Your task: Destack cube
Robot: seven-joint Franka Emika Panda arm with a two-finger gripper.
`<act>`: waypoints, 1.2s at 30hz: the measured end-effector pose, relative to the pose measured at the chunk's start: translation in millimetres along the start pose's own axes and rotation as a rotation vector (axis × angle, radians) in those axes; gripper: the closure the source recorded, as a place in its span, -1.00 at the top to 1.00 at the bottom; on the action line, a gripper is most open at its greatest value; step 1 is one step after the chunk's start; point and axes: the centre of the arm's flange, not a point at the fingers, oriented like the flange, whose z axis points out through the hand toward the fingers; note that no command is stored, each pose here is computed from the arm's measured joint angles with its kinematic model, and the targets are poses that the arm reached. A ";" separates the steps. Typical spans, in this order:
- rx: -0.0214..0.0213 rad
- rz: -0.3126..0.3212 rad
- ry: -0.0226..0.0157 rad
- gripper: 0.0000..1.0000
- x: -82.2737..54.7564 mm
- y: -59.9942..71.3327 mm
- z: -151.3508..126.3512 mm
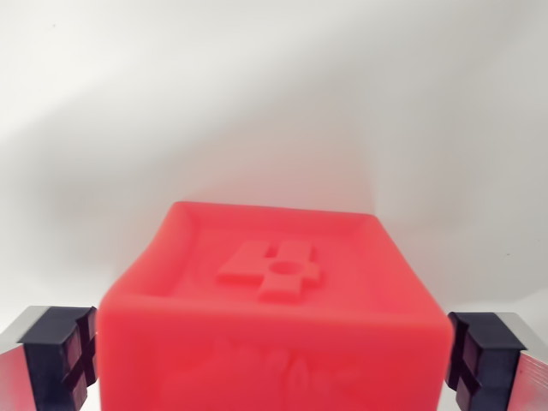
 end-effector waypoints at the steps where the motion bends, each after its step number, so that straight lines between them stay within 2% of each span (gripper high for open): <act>1: 0.0000 0.000 0.0000 1.00 0.0 0.0 0.0; 5: 0.0002 0.000 0.0000 1.00 0.0 -0.1 -0.6; 13: 0.0046 0.000 -0.0003 1.00 0.1 -1.1 -13.0; 19: 0.0047 0.001 -0.0011 1.00 0.2 -1.0 -26.0; 25: 0.0048 0.001 -0.0019 1.00 0.2 -0.9 -42.7; 36: 0.0078 0.002 -0.0027 1.00 0.6 -0.9 -84.7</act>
